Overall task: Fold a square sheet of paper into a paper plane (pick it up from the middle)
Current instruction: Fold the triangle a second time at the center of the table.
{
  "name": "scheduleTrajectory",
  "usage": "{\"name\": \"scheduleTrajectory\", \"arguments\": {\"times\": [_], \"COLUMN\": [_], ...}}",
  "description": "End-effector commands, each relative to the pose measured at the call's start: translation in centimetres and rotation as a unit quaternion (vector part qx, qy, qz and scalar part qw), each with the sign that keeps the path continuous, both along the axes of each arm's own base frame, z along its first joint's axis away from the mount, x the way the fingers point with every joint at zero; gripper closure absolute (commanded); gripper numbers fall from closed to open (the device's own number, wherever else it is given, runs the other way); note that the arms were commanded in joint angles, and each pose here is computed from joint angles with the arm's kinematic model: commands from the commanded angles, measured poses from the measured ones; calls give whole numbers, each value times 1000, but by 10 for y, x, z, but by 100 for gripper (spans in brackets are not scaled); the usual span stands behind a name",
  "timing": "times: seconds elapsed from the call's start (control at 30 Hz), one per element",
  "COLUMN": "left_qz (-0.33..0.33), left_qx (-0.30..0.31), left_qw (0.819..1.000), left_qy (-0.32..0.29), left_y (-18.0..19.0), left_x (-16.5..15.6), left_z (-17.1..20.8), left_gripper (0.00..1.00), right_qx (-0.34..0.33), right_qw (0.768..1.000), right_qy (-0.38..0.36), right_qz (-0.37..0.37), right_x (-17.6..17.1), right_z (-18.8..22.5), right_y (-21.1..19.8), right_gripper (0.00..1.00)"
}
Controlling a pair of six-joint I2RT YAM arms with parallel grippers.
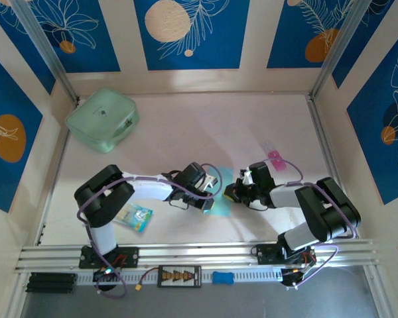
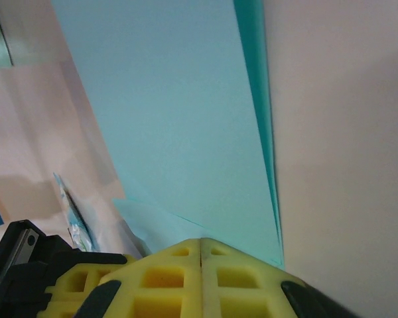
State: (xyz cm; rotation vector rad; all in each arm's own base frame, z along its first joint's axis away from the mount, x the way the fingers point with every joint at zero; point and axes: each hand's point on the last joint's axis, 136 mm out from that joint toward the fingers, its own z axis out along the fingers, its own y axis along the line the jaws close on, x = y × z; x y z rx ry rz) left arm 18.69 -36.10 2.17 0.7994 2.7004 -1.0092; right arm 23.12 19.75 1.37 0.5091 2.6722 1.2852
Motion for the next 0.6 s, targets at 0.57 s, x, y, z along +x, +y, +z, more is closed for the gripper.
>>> {"name": "scheduleTrajectory", "arguments": {"times": [0.57], "left_qz": [-23], "left_qx": [15], "left_qw": [999], "left_qy": [42], "left_y": [-22], "left_x": [2], "left_z": [-6], "left_gripper": [90], "right_qx": [-41], "right_qw": [998], "right_qy": [50], "right_qz": [-11], "right_x": [-18], "right_z": [-28], "right_y": [-17], "right_gripper": [99]}}
